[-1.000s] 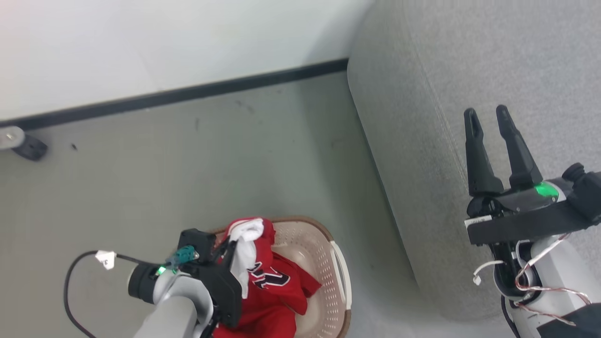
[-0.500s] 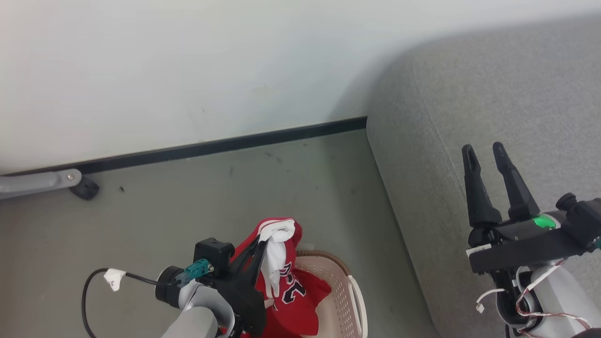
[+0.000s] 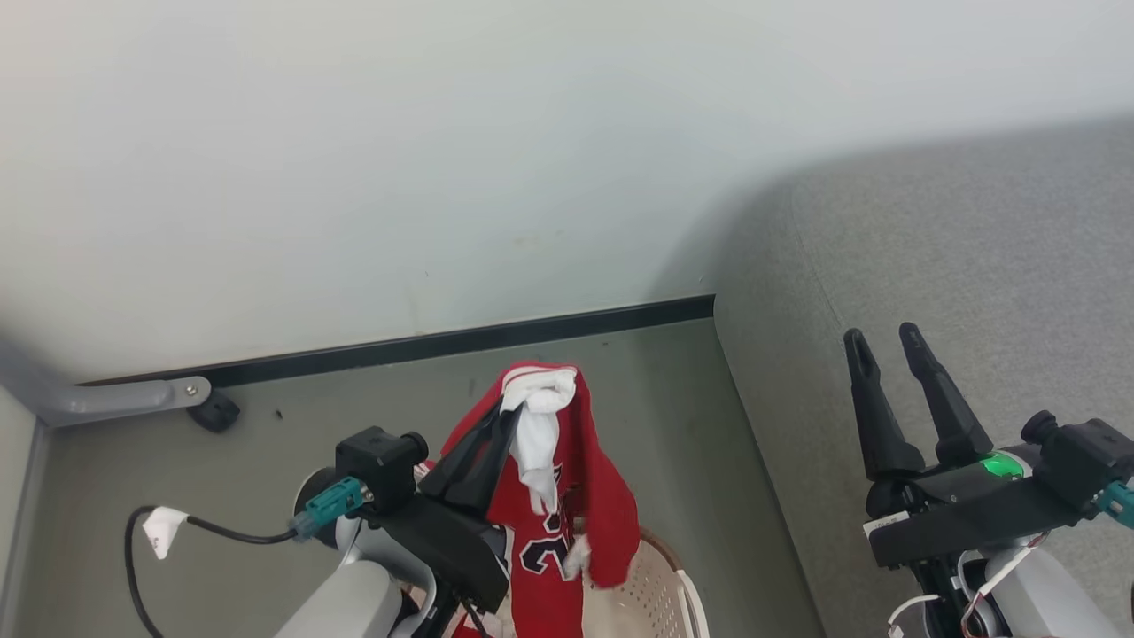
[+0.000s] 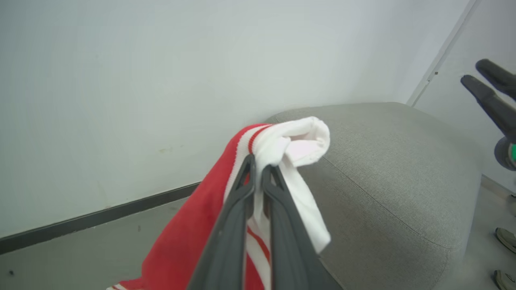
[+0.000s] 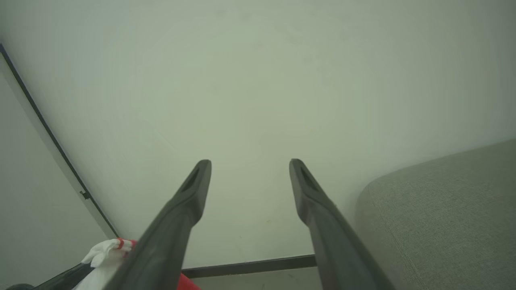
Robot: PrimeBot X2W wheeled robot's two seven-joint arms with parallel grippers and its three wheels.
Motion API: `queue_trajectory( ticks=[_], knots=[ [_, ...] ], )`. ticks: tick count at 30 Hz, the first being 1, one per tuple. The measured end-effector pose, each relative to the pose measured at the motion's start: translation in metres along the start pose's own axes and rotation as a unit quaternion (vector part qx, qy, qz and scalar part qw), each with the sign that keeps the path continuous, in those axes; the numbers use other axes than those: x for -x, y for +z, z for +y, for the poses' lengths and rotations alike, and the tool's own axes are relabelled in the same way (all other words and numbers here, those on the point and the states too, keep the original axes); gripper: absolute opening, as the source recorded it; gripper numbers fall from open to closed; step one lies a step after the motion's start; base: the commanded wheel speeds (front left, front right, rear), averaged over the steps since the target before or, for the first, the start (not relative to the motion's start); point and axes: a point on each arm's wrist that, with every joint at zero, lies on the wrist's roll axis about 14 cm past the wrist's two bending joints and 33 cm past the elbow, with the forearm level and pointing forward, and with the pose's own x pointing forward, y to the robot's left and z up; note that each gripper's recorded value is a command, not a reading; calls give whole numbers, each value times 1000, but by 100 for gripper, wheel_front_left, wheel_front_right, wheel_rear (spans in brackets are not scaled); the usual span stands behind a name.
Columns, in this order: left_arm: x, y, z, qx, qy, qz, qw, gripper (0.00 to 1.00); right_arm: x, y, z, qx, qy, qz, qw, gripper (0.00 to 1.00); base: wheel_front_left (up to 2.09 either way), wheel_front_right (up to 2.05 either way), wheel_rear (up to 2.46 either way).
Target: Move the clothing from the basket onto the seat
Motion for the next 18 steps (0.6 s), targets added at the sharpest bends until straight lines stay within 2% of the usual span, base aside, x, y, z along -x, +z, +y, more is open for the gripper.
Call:
queue_trajectory(
  ticks=[10,18],
  knots=[
    [-8,73,-28,-31,-58,-90,994,0,5,0,16,-4,24,4,1000,100,0,0,0],
    [-14,98,-42,-41,-83,-108,990,0,7,-4,23,-4,38,12,999,100,0,0,0]
  ],
)
